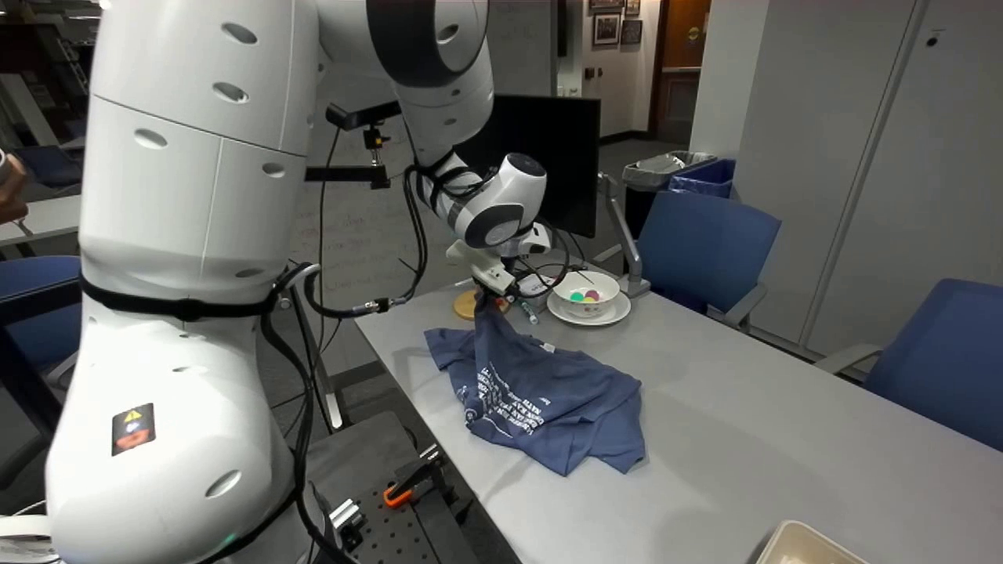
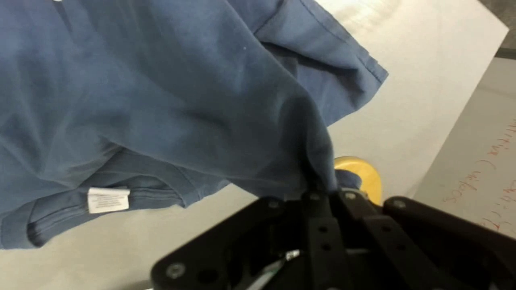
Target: Unfold the blue t-shirt fully
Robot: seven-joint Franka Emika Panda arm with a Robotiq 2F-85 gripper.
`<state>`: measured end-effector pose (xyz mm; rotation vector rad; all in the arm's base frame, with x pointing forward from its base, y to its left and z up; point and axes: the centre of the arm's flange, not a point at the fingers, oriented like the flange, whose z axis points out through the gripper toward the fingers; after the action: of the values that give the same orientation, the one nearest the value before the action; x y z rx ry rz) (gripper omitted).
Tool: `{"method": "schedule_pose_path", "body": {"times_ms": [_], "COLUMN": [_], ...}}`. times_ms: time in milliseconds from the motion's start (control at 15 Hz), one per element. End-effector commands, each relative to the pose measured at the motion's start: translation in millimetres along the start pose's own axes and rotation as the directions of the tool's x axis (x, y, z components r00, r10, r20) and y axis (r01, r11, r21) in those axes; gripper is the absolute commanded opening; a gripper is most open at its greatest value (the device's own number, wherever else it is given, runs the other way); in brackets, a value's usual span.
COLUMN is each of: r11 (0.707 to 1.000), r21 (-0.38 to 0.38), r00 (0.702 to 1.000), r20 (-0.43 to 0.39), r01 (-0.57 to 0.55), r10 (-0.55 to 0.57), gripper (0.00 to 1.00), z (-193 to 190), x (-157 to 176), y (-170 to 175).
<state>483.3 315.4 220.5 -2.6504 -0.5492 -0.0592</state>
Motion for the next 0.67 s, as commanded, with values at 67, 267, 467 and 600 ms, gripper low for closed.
{"method": "schedule_pose_path", "body": {"times_ms": [67,267,467,600], "r11": [0.992,0.981,0.977,0.978], "r21": [0.122,0.189,0.21,0.206], "r00": [1.0,0.998,0.998,0.999], "r20": [-0.016,-0.033,-0.031,-0.026], "r01": [-0.016,-0.041,-0.042,-0.037], "r10": [0.018,0.049,0.05,0.043], "gripper": [0.0,0.0,0.29,0.44], "z": [-13.0,-17.8,-21.0,-20.8], "x": [-10.9,-13.6,-15.4,-17.6], "y": [13.8,17.4,12.8,12.0]}}
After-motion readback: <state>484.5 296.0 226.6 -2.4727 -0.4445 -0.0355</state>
